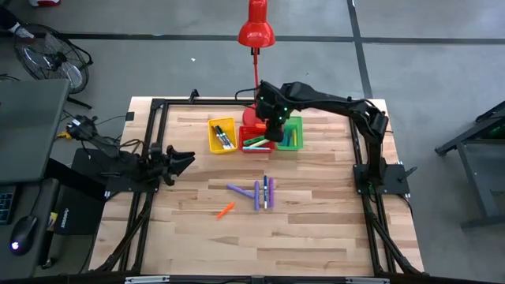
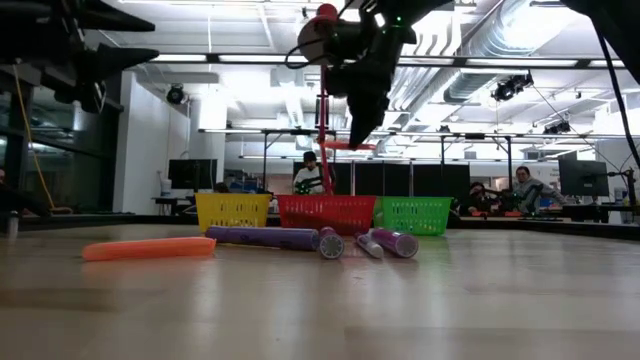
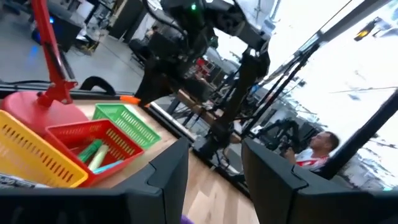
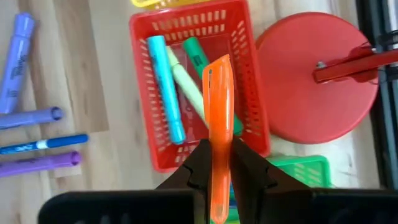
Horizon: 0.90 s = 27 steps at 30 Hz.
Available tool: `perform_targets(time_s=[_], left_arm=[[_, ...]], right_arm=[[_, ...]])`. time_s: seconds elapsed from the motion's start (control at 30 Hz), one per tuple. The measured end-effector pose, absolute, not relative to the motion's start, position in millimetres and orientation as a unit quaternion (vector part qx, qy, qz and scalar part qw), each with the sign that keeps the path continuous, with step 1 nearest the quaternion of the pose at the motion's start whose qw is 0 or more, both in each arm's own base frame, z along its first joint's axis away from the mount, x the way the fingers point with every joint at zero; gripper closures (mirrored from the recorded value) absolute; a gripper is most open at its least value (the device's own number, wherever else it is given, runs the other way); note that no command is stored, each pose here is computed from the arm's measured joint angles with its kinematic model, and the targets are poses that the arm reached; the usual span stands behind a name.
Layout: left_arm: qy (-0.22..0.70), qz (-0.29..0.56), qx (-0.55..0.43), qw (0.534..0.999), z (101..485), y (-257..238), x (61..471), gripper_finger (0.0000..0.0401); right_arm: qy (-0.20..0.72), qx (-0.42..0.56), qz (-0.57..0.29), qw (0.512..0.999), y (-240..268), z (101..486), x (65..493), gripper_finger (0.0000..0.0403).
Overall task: Pick & Place Markers
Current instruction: Put the top orange pen into the green bin
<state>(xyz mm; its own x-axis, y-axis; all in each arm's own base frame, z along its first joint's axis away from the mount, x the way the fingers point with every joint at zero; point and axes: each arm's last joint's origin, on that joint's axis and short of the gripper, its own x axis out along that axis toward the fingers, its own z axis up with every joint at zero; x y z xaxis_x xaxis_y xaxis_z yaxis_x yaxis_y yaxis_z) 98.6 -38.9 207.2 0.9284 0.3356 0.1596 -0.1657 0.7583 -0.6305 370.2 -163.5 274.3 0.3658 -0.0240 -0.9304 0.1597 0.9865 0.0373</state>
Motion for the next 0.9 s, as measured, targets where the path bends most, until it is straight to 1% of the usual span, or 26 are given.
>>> perform_targets(time_s=[0.13, 0.27, 0.43, 0.67, 0.9], left_arm=[[-0.128, 0.164, -0.310, 0.928, 202, -37, 114, 0.0254], [-0.132, 0.172, -0.313, 0.925, 198, -28, 130, 0.0254], [-0.108, 0.190, -0.296, 0.930, 197, -11, 153, 0.0254], [-0.099, 0.202, -0.250, 0.942, 211, 14, 173, 0.0254], [-0.098, 0.250, -0.209, 0.940, 212, 31, 172, 0.0254]], right_arm=[[0.562, 0.057, -0.058, 0.823, -173, 274, 365, 0.0375], [0.567, 0.066, -0.062, 0.819, -181, 274, 360, 0.0375], [0.574, 0.082, -0.073, 0.812, -191, 273, 352, 0.0372], [0.564, 0.146, -0.107, 0.806, -205, 273, 343, 0.0372], [0.540, 0.222, -0.153, 0.797, -214, 274, 340, 0.0373]])
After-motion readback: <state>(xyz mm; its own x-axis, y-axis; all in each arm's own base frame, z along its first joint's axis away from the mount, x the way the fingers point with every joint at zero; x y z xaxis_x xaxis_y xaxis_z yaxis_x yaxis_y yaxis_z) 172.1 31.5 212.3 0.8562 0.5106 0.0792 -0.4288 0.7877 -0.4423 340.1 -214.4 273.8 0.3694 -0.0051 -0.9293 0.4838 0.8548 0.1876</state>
